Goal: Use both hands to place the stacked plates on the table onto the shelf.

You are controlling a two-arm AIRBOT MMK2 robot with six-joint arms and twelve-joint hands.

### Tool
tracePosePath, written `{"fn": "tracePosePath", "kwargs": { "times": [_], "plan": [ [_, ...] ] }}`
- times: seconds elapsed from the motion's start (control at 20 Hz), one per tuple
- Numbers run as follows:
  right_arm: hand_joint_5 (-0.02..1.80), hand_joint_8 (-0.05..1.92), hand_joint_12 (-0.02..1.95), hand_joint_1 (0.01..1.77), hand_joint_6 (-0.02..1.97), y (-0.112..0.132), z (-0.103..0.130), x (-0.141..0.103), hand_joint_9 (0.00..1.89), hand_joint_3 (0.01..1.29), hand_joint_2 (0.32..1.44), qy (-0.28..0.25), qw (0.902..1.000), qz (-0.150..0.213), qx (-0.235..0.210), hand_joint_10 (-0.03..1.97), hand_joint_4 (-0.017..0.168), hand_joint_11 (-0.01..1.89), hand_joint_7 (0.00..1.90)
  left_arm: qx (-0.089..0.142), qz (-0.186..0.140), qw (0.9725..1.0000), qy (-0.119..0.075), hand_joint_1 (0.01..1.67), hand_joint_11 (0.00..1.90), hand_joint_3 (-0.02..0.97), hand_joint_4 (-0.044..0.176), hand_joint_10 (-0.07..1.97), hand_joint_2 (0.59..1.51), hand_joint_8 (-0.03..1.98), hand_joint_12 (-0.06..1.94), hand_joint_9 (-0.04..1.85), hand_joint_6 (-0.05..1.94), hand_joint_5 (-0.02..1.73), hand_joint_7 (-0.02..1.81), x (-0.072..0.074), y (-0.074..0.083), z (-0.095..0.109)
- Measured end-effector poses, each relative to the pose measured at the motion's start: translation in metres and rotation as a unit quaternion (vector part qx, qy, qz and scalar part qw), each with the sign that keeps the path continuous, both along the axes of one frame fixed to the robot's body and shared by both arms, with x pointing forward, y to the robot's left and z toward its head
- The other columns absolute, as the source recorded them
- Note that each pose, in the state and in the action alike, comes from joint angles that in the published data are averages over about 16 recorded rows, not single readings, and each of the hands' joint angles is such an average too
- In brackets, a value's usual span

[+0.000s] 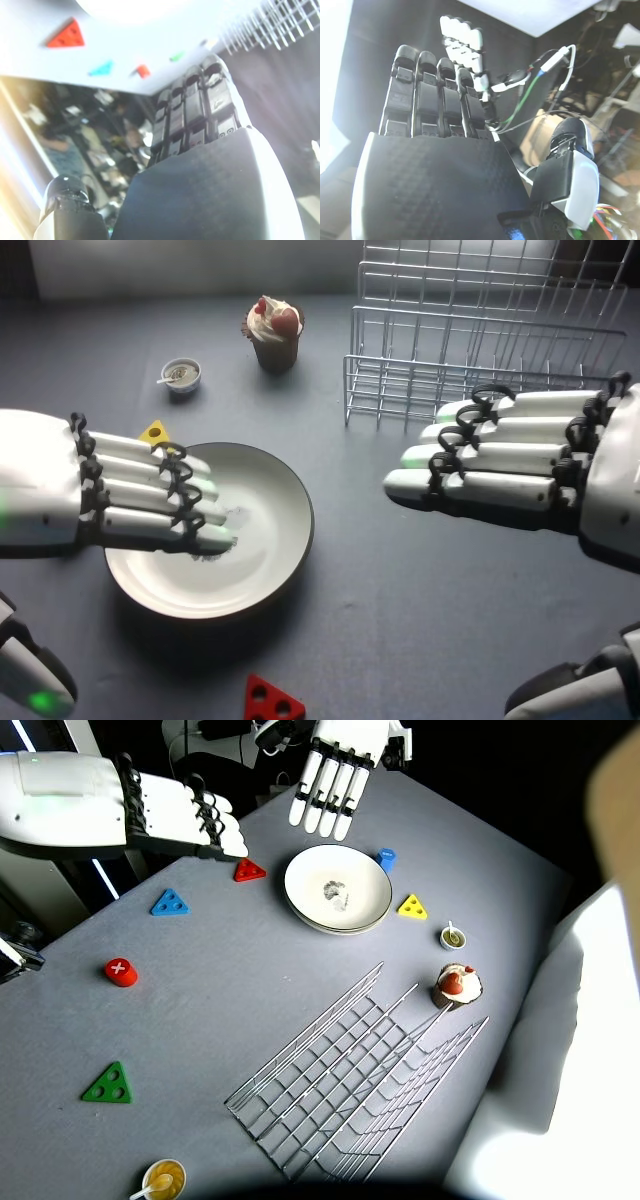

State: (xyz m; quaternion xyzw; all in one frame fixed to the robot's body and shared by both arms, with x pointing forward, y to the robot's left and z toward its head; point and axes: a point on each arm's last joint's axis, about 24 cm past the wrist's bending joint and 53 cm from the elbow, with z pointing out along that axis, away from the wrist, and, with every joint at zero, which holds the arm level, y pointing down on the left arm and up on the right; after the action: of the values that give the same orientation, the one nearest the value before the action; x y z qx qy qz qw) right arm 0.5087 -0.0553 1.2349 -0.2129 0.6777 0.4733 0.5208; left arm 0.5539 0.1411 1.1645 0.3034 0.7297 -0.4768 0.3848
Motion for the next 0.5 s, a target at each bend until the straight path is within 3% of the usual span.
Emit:
{"fn": "tracePosePath", "kwargs": {
  "times": [0.5],
  "plan": [
    [0.18, 0.00, 0.03, 0.04, 0.02, 0.023, -0.006, 0.012, 0.23, 0.01, 0.88, -0.041, 0.9988, 0.005, -0.027, 0.01, 0.001, 0.23, 0.22, 0.051, 0.028, 0.9982, 0.012, 0.04, 0.13, -0.001, 0.001, 0.00, 0.906, 0.00, 0.05, 0.12, 0.00, 0.10, 0.12, 0.019, 0.028, -0.034]
  ]
}}
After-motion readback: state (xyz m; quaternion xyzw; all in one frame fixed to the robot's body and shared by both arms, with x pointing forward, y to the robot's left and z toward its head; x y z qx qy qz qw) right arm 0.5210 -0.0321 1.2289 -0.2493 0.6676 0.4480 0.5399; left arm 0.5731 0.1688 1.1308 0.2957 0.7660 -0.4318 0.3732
